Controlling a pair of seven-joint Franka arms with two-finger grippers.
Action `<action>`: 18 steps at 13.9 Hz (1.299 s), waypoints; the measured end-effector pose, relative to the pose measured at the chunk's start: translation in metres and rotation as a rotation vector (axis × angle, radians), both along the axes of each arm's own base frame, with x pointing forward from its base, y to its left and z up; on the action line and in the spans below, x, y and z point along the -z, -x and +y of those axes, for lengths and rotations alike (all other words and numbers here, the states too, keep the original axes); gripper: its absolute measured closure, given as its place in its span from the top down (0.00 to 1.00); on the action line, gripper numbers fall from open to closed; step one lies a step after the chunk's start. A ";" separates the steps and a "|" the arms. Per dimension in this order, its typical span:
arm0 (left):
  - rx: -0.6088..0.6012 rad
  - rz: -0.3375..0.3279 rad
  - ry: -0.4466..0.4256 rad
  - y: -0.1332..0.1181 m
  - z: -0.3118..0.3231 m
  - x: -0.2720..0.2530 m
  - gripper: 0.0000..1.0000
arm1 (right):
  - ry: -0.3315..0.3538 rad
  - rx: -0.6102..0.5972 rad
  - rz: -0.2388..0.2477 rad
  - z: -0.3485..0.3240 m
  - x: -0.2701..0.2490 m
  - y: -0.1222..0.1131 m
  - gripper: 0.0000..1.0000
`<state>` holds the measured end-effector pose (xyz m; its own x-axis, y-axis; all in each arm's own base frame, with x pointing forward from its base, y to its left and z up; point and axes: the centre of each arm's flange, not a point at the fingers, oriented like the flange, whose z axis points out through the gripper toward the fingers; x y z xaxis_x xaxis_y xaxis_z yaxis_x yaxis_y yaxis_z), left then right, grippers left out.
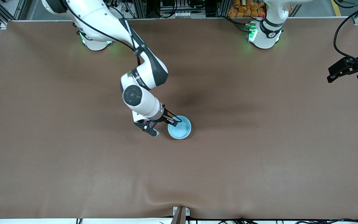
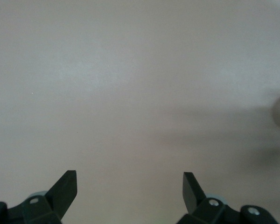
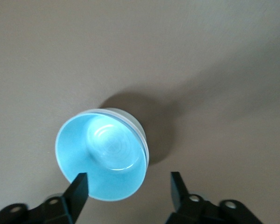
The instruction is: Stack pink and blue bowls on white bowl
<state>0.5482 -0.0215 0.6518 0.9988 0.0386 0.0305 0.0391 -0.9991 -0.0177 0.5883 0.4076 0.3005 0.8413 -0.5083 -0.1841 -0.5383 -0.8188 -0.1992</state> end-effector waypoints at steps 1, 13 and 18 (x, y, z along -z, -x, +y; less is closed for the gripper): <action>0.002 0.000 0.000 0.000 -0.001 0.000 1.00 | 0.002 -0.013 0.010 -0.019 -0.021 -0.008 0.93; 0.012 0.009 0.026 -0.001 -0.009 0.004 1.00 | 0.076 -0.092 -0.017 -0.282 -0.146 0.005 1.00; 0.013 0.009 0.026 -0.001 -0.009 0.004 1.00 | 0.156 -0.268 -0.067 -0.367 -0.213 0.032 1.00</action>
